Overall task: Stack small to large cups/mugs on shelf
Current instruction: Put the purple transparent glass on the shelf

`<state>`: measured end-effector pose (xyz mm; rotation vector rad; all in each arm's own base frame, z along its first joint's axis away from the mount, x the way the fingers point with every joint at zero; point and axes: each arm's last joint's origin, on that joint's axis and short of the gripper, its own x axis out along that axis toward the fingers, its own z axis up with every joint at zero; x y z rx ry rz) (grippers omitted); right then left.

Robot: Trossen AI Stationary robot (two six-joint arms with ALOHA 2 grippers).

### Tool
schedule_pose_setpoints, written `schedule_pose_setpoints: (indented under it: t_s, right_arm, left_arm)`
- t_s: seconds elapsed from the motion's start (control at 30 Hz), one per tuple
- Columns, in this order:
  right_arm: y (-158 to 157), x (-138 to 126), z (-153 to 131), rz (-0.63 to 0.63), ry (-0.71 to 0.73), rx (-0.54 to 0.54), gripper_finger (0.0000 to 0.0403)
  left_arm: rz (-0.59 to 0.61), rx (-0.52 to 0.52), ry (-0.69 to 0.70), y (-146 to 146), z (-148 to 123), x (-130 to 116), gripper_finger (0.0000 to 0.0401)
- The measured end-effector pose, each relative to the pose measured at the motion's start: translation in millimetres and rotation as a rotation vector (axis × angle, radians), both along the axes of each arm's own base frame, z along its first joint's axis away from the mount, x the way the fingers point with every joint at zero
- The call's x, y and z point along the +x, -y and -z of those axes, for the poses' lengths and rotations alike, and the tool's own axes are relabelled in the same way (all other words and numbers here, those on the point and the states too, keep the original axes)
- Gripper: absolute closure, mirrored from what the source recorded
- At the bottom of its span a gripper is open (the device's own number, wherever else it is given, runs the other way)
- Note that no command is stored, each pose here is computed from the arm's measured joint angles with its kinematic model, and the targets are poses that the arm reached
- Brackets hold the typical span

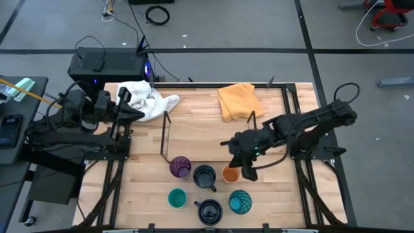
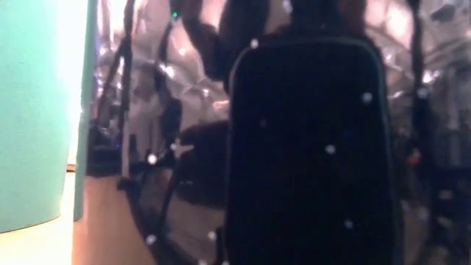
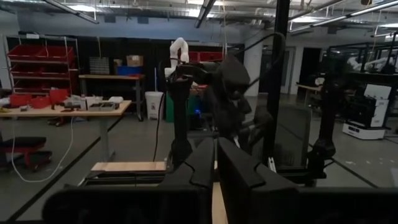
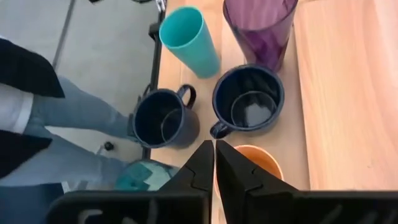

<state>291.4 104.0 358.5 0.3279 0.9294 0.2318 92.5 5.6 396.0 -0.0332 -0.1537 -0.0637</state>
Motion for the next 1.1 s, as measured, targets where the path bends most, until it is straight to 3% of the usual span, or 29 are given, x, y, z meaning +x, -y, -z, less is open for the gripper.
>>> schedule_pose_setpoints:
  t_s: [0.3, 0.47, 0.6, 1.1]
  right_arm:
    - [-2.8, 7.9, 3.1, -0.006, 0.021, 0.015, 0.0332]
    - [-5.4, 15.8, -5.5, -0.029, 0.151, 0.035, 0.0309]
    - [-7.1, 26.4, -7.9, -0.053, 0.269, -0.022, 0.0296]
    - [21.2, 80.5, 11.4, 0.05, 0.423, -0.043, 0.0293]
  left_arm:
    - [-0.003, 0.019, -0.008, 0.0, 0.9, 0.0, 0.0372]
    - [-0.006, 0.039, -0.012, 0.0, 1.4, 0.1, 0.0378]
    - [-0.006, 0.039, -0.015, 0.0, 1.7, 0.1, 0.0374]
    - [-0.006, 0.039, -0.021, 0.0, 2.2, 0.2, 0.0373]
